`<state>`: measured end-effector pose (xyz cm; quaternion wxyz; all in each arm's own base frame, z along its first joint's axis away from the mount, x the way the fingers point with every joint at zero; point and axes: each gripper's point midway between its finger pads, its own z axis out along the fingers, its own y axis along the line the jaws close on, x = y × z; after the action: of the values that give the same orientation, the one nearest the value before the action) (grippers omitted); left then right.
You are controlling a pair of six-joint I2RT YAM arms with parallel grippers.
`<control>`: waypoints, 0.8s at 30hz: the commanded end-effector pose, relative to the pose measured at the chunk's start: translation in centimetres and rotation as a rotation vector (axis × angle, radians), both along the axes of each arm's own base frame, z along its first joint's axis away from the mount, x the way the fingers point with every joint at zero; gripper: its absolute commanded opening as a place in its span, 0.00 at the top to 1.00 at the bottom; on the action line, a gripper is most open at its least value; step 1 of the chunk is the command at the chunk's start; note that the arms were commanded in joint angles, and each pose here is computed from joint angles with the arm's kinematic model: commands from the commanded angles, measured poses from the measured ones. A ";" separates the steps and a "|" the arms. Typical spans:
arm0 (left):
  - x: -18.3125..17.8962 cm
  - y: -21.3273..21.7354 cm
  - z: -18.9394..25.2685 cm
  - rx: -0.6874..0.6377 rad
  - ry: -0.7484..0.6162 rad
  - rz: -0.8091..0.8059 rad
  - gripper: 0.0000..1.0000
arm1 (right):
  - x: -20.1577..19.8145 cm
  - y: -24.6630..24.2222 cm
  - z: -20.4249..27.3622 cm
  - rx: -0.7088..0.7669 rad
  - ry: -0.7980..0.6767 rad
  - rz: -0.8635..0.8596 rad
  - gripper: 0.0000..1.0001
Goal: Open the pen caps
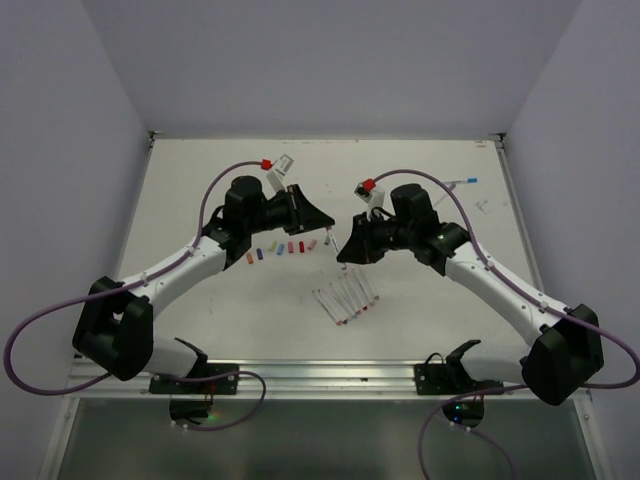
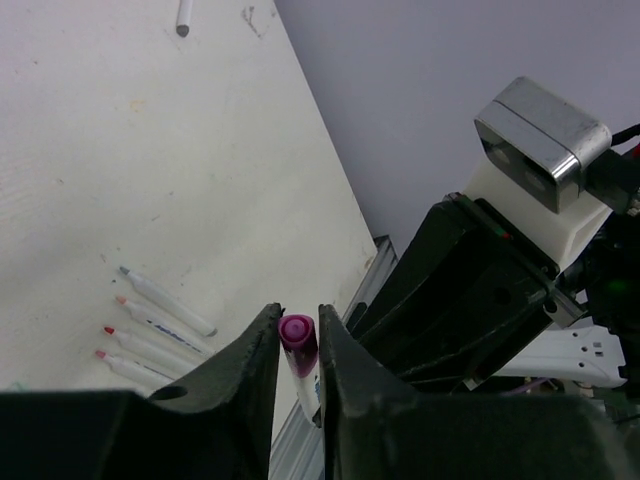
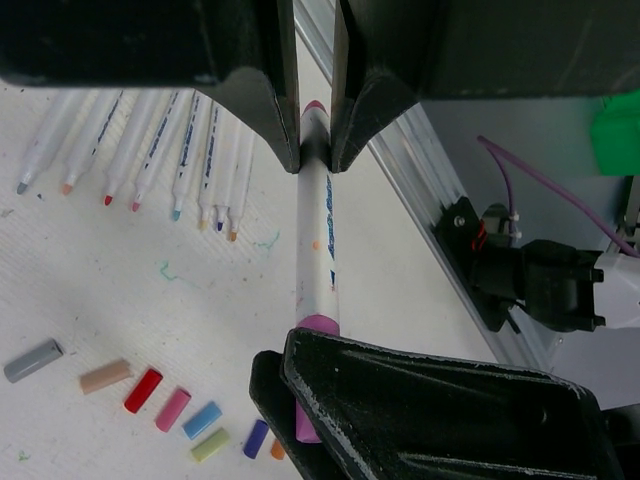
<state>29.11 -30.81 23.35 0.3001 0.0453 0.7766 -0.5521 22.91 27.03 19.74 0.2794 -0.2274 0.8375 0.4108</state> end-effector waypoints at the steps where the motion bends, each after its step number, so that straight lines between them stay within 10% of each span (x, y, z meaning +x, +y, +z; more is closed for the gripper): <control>1: -0.5 -0.6 1.1 -0.045 -0.029 -0.041 0.81 | 1.4 0.5 1.7 0.030 -0.056 -0.032 1.00; 3: -0.5 -0.6 1.1 -0.045 -0.030 -0.044 1.00 | 1.4 0.6 2.1 0.042 -0.060 -0.028 1.00; 5: -0.5 -0.7 1.2 -0.047 -0.030 -0.050 1.00 | 1.5 0.7 2.4 0.046 -0.069 -0.029 0.95; 8: -0.9 -0.9 1.3 -0.056 -0.025 -0.073 1.00 | 1.7 0.7 2.5 0.043 -0.083 -0.027 0.61; 12: -1.5 -1.1 2.0 -0.093 -0.022 -0.107 1.00 | 1.9 1.2 2.3 0.051 -0.087 0.001 0.59; 15: -2.0 -1.3 2.7 -0.130 -0.025 -0.138 1.00 | 1.7 2.3 3.0 0.111 -0.094 0.056 0.66; 19: -2.2 -1.4 3.3 -0.144 -0.029 -0.153 1.00 | 1.9 2.9 2.5 0.119 -0.070 0.065 1.00; 24: 1.7 -0.3 -1.6 0.137 0.047 0.033 1.00 | 4.7 0.2 -0.4 -0.145 -0.139 -0.182 1.00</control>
<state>29.28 -31.43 23.28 0.2801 0.0522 0.7761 -0.5626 24.61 28.49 19.10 0.2903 -0.2243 0.8365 0.4071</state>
